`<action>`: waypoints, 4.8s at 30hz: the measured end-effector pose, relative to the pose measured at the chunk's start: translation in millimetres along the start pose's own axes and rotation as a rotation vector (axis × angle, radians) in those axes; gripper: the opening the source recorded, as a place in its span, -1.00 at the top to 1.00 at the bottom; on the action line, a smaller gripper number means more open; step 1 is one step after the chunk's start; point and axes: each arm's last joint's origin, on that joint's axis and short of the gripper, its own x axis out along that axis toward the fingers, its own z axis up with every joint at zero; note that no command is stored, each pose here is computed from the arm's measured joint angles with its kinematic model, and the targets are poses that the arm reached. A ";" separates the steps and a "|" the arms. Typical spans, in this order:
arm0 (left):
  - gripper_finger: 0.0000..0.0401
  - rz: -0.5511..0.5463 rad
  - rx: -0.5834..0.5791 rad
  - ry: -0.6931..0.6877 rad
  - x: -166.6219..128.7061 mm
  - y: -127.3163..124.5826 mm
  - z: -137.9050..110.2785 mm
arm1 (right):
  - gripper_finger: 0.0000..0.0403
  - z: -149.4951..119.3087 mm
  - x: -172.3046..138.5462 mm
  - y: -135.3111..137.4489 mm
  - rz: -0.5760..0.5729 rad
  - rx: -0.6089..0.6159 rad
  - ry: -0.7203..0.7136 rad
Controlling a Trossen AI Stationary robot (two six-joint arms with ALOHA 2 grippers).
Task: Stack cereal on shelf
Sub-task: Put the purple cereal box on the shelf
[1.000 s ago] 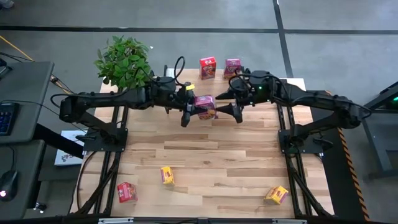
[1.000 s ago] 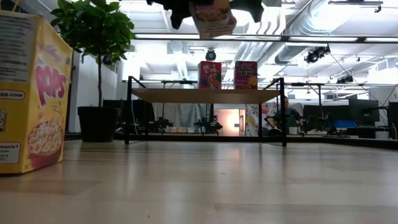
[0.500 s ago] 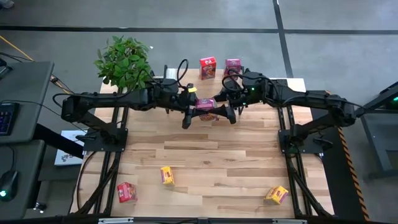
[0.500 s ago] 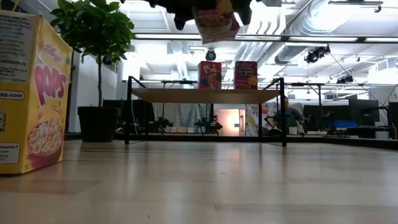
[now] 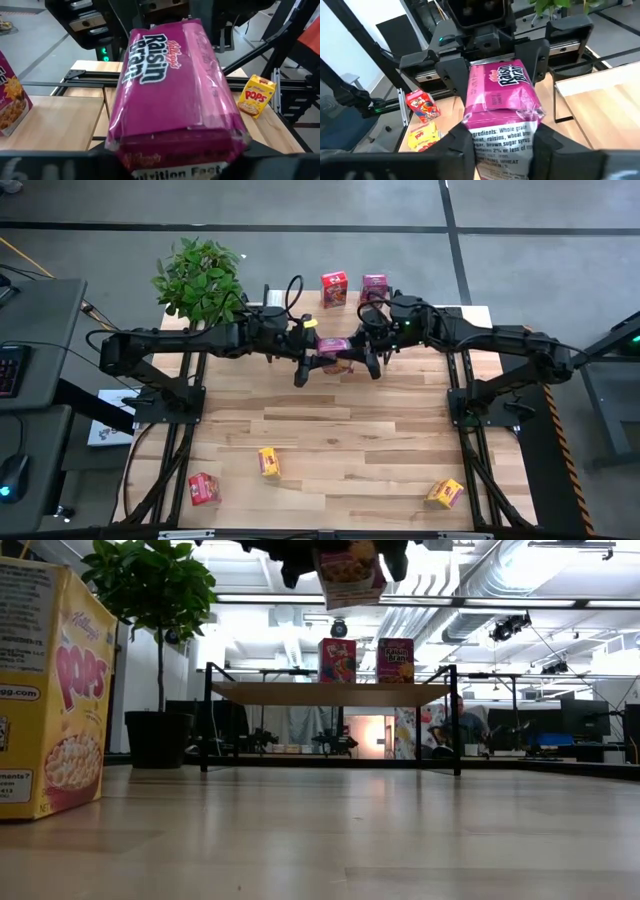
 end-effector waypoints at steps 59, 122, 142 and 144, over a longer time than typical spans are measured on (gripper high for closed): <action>0.09 0.045 -0.205 -0.435 -91.1 -6.5 63.6 | 0.12 -58.4 -87.9 -156.5 -0.224 -0.088 0.009; 0.09 0.073 -0.162 -0.435 -91.1 -6.0 63.6 | 1.00 -40.9 -72.5 -127.2 -0.502 -0.013 -0.095; 0.09 0.079 -0.141 -0.434 -91.2 -5.7 63.5 | 1.00 -37.4 -95.8 -109.3 -0.573 -0.106 -0.076; 0.09 0.080 -0.139 -0.434 -91.2 -5.7 63.5 | 1.00 -36.0 -98.8 -107.2 -0.575 -0.098 -0.093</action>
